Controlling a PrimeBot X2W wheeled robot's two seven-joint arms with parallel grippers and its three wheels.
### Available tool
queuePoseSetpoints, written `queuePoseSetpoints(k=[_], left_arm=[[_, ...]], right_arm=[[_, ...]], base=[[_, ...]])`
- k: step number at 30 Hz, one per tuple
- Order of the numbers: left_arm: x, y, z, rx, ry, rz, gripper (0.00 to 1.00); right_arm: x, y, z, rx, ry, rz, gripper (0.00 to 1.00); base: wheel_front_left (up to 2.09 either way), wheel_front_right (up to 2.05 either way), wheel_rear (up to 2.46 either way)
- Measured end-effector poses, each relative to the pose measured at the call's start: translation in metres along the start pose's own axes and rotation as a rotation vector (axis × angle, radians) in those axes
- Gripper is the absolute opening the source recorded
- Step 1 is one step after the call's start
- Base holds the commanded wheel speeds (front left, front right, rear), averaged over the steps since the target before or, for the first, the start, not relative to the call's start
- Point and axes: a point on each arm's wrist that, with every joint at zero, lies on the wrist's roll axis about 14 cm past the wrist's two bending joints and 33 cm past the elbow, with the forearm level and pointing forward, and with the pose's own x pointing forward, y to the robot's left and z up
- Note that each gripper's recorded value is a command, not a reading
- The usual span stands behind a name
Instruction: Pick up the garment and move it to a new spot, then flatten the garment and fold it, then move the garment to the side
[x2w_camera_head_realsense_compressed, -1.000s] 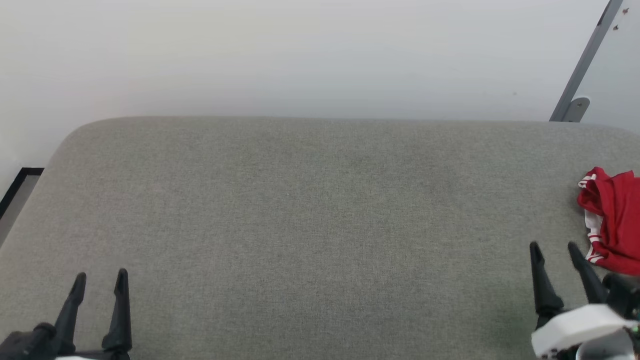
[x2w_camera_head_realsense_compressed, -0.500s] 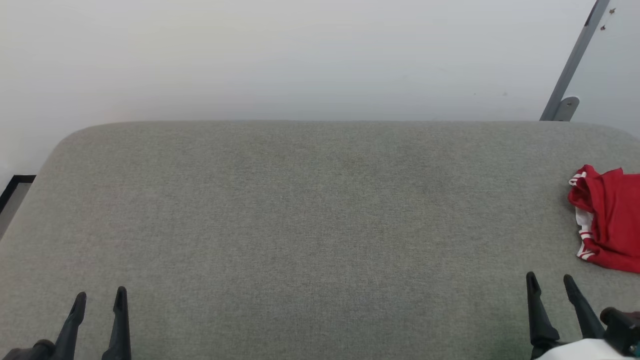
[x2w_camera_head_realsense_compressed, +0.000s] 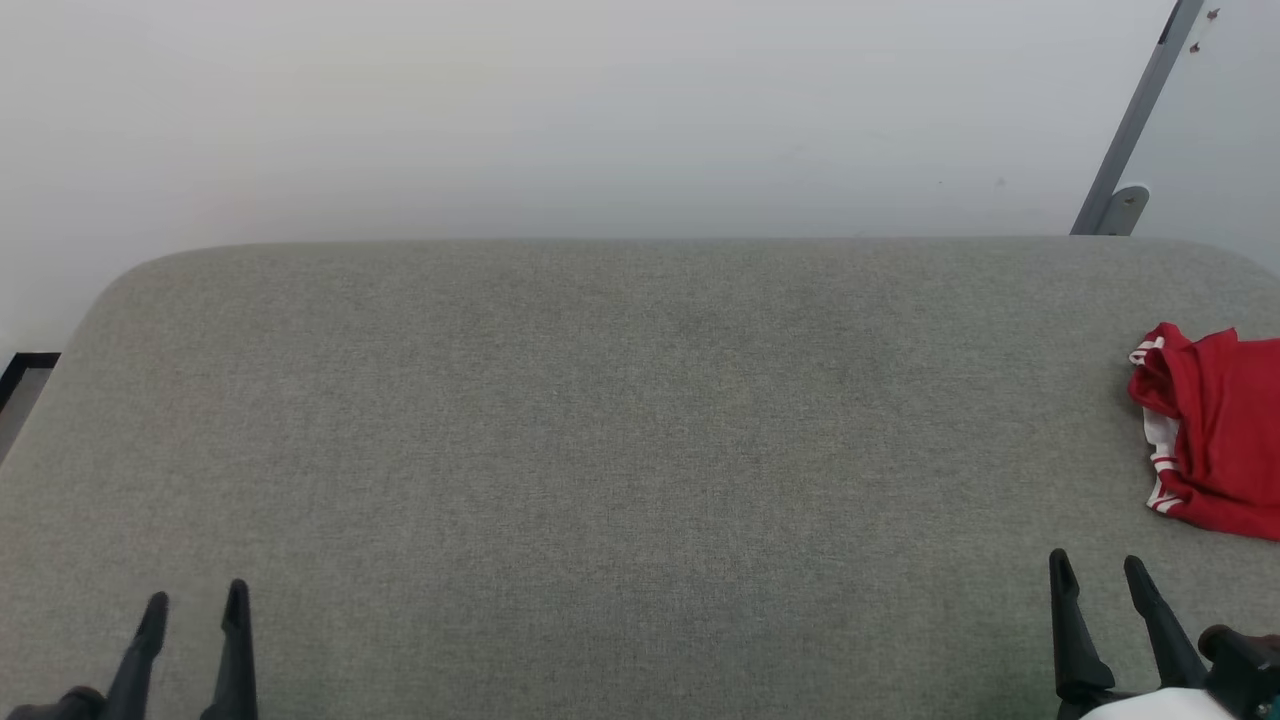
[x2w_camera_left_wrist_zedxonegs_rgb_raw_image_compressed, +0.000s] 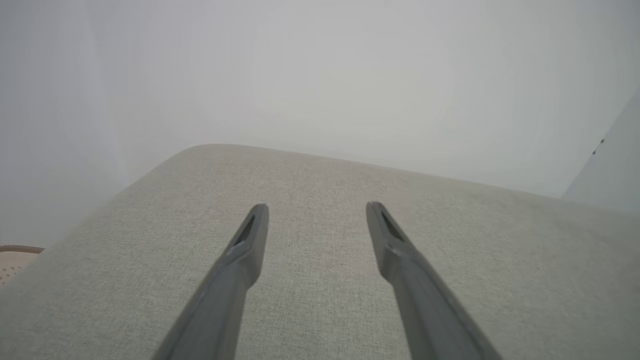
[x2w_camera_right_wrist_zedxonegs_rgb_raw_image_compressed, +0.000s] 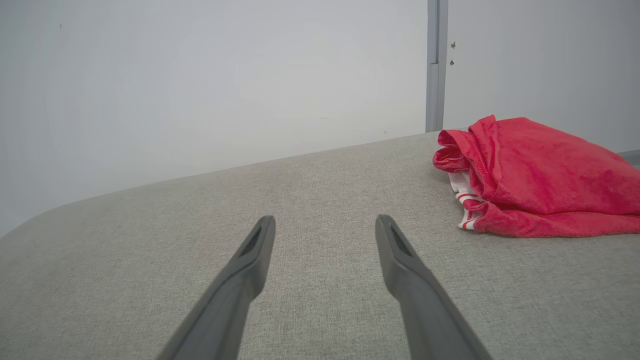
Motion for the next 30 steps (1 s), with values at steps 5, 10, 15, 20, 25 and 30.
queuePoseSetpoints(k=[5, 10, 15, 20, 25, 30], left_arm=[[-0.002, 0.003, -0.007, -0.015, 0.018, 0.02, 0.0], [-0.006, -0.001, -0.022, -0.074, 0.061, 0.038, 0.0], [-0.004, -0.001, -0.025, -0.161, 0.074, 0.061, 0.0], [0.001, -0.002, -0.025, -0.248, 0.072, 0.077, 0.0], [0.006, -0.003, -0.025, -0.328, 0.075, 0.088, 0.0], [0.01, -0.006, -0.025, -0.407, 0.076, 0.095, 0.0]], right_arm=[[-0.001, 0.001, -0.006, 0.007, 0.021, -0.003, 0.0], [-0.006, -0.002, -0.021, 0.047, 0.07, -0.024, 0.0], [-0.005, -0.004, -0.022, 0.135, 0.078, -0.045, 0.0], [-0.002, -0.005, -0.02, 0.219, 0.077, -0.059, 0.0], [0.003, -0.004, -0.017, 0.297, 0.07, -0.067, 0.0], [0.006, -0.003, -0.016, 0.373, 0.07, -0.074, 0.0]], base=[[0.0, 0.0, 0.0], [0.0, 0.0, 0.0], [0.0, 0.0, 0.0], [0.0, 0.0, 0.0], [0.0, 0.0, 0.0], [0.0, 0.0, 0.0]])
